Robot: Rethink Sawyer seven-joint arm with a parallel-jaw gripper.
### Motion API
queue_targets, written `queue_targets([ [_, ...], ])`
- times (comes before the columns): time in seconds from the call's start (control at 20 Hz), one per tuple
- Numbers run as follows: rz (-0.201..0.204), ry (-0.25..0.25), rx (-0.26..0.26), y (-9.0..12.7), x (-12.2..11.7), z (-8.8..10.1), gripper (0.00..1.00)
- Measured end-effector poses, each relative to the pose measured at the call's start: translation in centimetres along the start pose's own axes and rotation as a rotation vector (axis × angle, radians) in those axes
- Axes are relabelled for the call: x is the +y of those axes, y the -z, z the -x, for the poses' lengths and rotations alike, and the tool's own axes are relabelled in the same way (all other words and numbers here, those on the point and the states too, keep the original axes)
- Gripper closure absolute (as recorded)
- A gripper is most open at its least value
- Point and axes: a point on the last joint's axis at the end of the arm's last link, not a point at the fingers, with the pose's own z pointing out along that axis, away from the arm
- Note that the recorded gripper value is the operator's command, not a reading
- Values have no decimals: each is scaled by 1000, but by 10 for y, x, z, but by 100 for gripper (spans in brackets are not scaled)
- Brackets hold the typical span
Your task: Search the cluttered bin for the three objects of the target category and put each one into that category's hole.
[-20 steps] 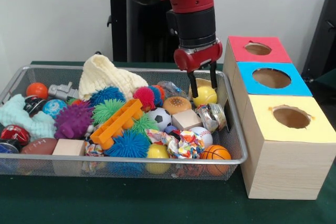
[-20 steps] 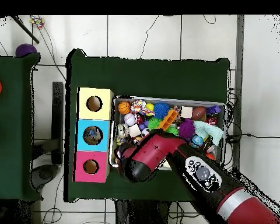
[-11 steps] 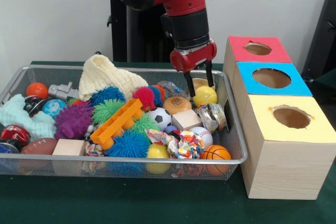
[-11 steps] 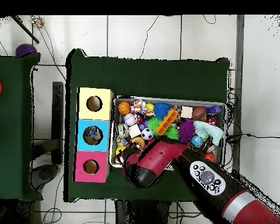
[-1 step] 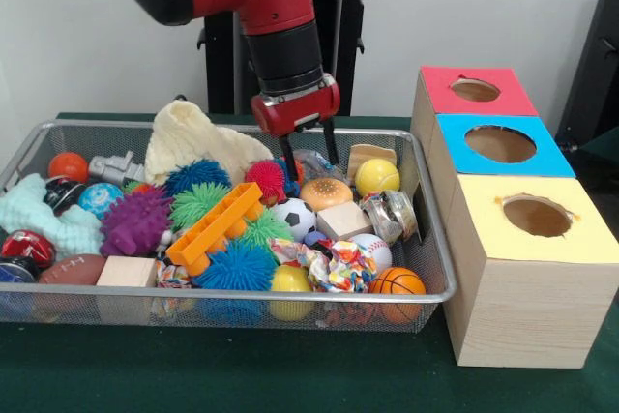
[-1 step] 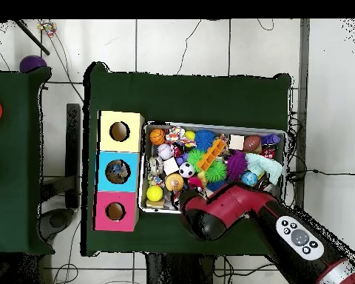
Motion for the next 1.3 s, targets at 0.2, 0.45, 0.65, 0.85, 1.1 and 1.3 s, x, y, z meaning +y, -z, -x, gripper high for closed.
queue_targets([
  [0.2,-22,26,-7,0,-7,-10,0],
  [0.45,-47,154,-58,-3,8,-3,0],
  [0.65,-52,283,-110,-9,41,12,0],
  [0.85,-21,361,-106,-18,83,8,0],
  [1.1,-16,372,-93,-25,116,0,0],
  [1.3,-34,335,-96,-23,111,-6,0],
])
